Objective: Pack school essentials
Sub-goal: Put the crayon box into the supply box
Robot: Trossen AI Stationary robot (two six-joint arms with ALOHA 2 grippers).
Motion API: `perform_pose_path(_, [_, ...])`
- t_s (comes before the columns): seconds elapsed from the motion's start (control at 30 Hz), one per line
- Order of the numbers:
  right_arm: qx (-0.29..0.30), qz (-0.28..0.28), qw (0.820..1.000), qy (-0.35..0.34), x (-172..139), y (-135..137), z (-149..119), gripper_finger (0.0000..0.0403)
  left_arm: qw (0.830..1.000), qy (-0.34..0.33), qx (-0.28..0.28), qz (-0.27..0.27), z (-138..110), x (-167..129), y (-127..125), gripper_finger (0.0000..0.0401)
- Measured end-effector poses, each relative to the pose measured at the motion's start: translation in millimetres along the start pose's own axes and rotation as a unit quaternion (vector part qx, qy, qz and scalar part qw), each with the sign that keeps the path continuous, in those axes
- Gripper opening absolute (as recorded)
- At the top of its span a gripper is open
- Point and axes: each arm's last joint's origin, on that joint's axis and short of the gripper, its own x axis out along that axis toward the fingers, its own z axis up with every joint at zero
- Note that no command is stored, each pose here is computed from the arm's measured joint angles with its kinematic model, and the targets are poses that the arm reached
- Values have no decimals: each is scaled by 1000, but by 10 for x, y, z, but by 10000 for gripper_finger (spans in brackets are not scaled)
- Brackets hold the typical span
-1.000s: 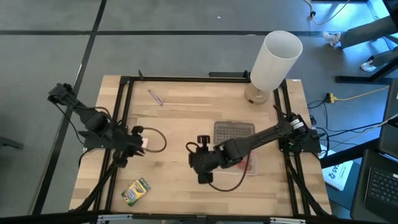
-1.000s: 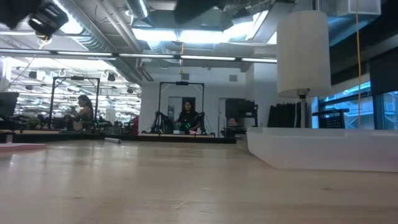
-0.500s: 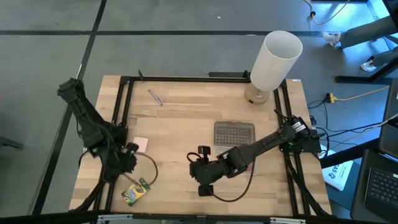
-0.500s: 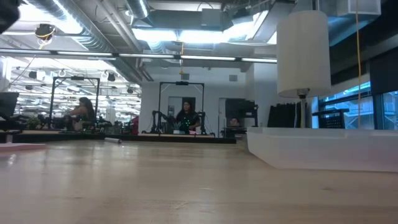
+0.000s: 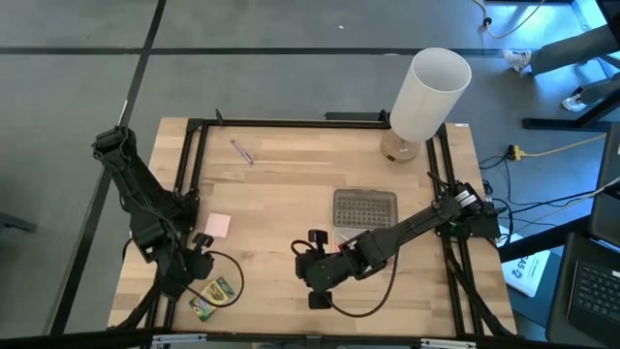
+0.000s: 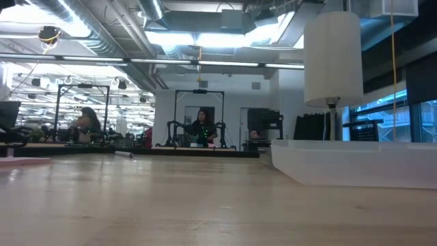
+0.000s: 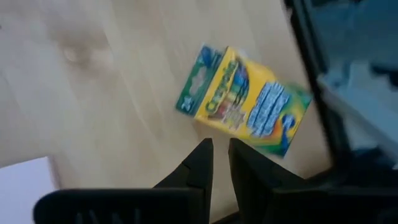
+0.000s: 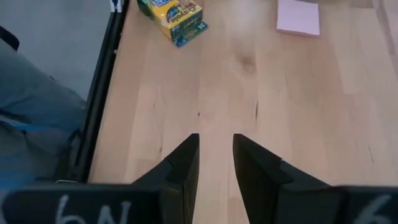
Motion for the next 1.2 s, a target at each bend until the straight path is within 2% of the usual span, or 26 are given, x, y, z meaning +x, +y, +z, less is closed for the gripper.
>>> perform_pose_path(0.23, [-11, 20, 1000, 5, -24, 92, -33, 90, 1000, -15, -15, -12, 28, -1, -23, 47])
perform_pose_path(0.57, [-29, 24, 999, 4, -42, 148, -54, 37, 993, -13, -119, -12, 27, -1, -22, 47])
perform_pose_path(0.9, [-26, 24, 999, 4, -40, 148, -56, 35, 973, -14, -230, -8, 29, 15, -24, 42])
perform_pose_path(1.2, [-26, 24, 999, 4, -40, 149, -55, 35, 967, -19, -252, -24, 100, 191, -155, 7])
